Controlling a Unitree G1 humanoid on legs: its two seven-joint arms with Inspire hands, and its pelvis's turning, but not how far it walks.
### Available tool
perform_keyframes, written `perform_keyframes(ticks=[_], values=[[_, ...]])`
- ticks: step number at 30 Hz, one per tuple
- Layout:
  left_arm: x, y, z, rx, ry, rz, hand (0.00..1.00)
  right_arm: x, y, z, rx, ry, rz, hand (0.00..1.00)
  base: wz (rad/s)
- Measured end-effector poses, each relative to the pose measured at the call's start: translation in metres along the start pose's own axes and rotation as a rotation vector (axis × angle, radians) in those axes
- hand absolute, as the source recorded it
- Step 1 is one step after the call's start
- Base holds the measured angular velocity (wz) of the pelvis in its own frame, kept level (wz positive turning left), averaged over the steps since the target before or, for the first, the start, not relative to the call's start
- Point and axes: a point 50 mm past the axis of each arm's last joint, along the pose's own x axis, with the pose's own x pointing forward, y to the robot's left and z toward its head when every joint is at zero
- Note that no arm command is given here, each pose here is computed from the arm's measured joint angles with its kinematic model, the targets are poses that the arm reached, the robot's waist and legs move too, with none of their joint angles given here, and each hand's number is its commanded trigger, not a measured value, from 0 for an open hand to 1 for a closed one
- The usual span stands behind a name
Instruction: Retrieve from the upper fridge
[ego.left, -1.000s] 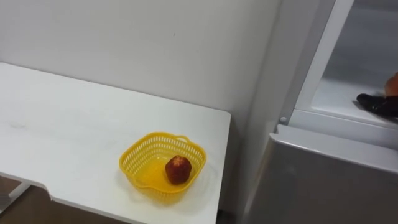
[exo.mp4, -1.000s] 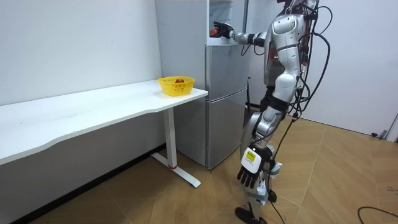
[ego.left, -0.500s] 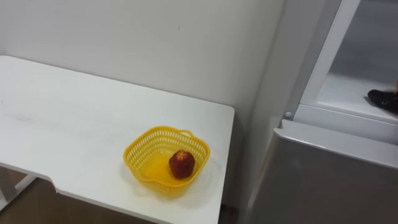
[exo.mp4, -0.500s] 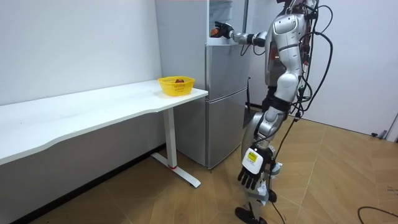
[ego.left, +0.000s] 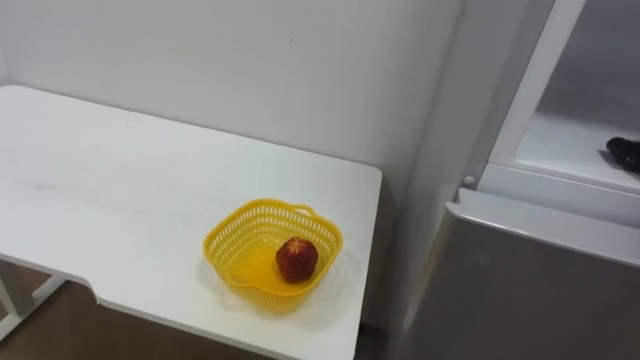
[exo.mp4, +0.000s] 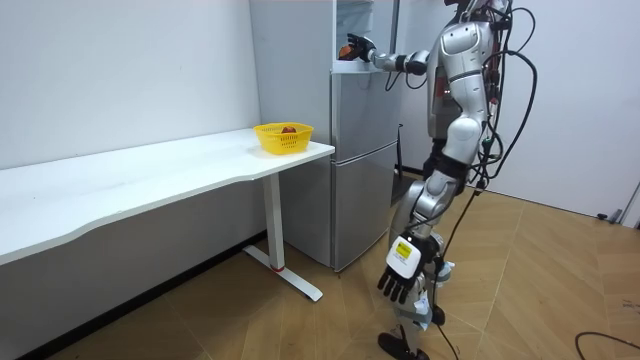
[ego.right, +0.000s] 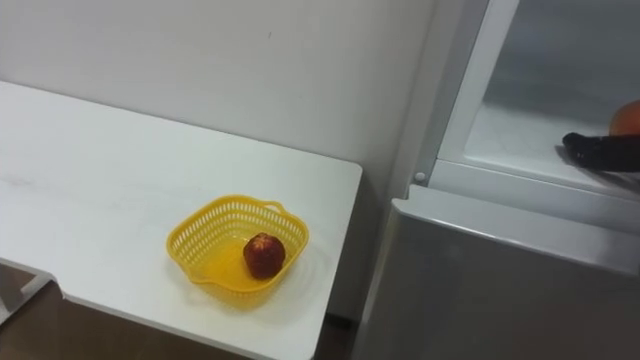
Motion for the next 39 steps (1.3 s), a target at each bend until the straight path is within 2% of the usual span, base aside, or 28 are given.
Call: perform_keyframes(ticks=[5,6,7,8,39], values=[[0.000,0.001,0.002,0.008,-0.009,0.019,0.00,0.002,-0.003,0.001,0.000,-0.001,-0.027,0.00,0.00],[0.000,0.000,0.003,0.010,-0.009,0.018,0.00,0.002,-0.003,0.001,0.000,-0.001,-0.028,0.06,0.00],[0.000,0.000,0.003,0.011,-0.009,0.018,0.00,0.002,-0.004,0.000,-0.002,0.002,-0.029,0.56,0.00],[0.000,0.000,0.004,0.011,-0.012,0.019,0.00,0.002,-0.004,0.000,-0.003,0.003,-0.031,1.00,0.00],[-0.001,0.000,0.001,0.027,0.016,0.021,0.00,0.006,-0.011,0.002,0.021,0.010,0.072,1.00,0.00]])
